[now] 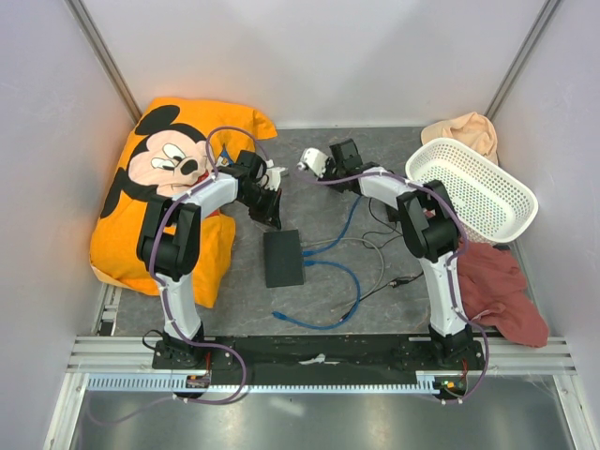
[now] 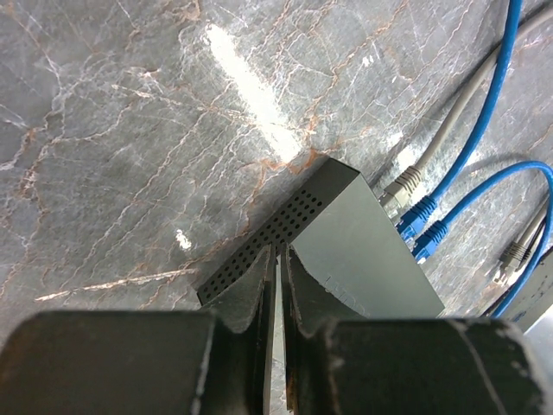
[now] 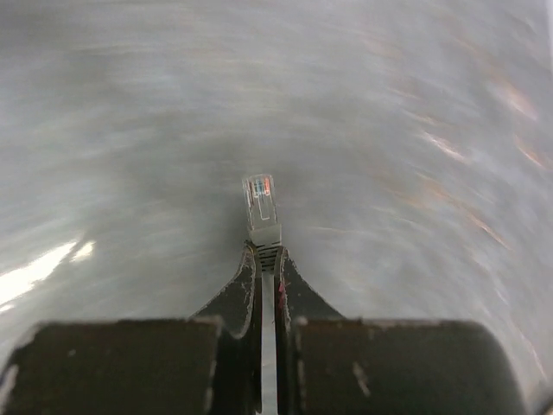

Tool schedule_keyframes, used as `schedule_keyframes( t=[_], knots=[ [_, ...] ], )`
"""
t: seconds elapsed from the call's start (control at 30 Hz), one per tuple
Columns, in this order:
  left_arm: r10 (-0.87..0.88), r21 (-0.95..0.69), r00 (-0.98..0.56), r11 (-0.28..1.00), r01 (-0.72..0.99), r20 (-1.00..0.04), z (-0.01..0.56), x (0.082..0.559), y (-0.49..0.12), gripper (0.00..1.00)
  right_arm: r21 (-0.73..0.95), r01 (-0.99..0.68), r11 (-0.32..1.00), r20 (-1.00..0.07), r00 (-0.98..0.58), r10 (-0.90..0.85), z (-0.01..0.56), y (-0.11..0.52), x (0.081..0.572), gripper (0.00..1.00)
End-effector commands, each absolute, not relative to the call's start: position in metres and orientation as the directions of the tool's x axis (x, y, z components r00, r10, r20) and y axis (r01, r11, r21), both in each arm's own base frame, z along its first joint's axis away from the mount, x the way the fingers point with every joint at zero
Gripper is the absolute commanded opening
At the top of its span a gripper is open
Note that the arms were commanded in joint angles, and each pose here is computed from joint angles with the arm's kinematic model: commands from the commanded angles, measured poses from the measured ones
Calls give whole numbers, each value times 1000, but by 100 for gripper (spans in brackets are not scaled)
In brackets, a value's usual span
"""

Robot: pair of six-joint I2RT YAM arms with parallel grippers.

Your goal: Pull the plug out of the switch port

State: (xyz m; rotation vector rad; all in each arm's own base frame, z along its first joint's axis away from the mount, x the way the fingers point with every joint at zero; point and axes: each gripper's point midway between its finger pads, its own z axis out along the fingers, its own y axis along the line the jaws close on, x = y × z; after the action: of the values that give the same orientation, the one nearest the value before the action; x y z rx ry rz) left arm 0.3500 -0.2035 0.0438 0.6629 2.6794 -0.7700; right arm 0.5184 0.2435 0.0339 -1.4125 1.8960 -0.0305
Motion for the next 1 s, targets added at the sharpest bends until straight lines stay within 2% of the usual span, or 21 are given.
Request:
schedule_keyframes(
  t=[0.0,0.13,0.27,0.4,0.43,0.47,0.5,0.53,0.57,0.6,0.63,0.67,0.7,0.8,0.83,0.93,0.97],
  knots=[
    [348,-420,-822,730,540,-451,63,368,-213,12,-527,-510,680,-628,-307,-716,69,195,585,0],
    [347,-421,-822,729,539,-451,62,369,-214,12,-532,-397,748,-608,-436,-663,56,158,595,0],
    [347,-421,-821,729,540,-453,62,370,-214,12,-556,-336,761,-573,-508,-643,51,130,596,0],
    [343,-427,-820,724,542,-459,63,372,-215,12,-529,-346,775,-569,-532,-626,44,124,593,0],
    [341,-429,-819,722,543,-462,65,372,-217,12,-512,-356,782,-583,-525,-620,48,128,593,5],
    [339,-431,-816,719,546,-469,68,373,-217,12,-491,-377,786,-588,-522,-618,49,132,590,51],
    [335,-437,-810,709,553,-481,74,376,-221,13,-459,-384,801,-614,-515,-599,54,141,590,61],
    [332,-438,-806,706,557,-490,78,377,-222,14,-442,-390,808,-630,-506,-589,62,145,590,65],
    [325,-439,-799,700,563,-506,86,379,-224,16,-418,-408,812,-629,-515,-583,65,148,586,74],
    [319,-443,-792,692,570,-521,94,380,-226,18,-384,-423,821,-664,-491,-564,80,159,589,78],
    [311,-444,-789,691,570,-529,100,381,-226,20,-371,-427,824,-676,-484,-555,88,162,588,82],
    [307,-446,-790,692,568,-531,104,379,-225,25,-356,-435,827,-687,-478,-547,94,166,587,92],
    [305,-441,-783,690,574,-543,114,377,-225,28,-346,-436,831,-708,-460,-536,108,170,586,98],
    [278,-435,-791,713,550,-545,127,368,-219,38,-240,-527,816,-753,-429,-499,128,194,571,98],
    [271,-440,-795,714,544,-543,129,365,-218,39,-151,-644,750,-783,-385,-489,131,219,557,98],
    [250,-478,-833,722,499,-493,126,346,-215,44,-2,-792,611,-817,-350,-457,137,250,516,98],
    [247,-486,-842,724,489,-479,123,342,-214,48,102,-848,520,-827,-363,-429,137,268,492,98]
  ],
)
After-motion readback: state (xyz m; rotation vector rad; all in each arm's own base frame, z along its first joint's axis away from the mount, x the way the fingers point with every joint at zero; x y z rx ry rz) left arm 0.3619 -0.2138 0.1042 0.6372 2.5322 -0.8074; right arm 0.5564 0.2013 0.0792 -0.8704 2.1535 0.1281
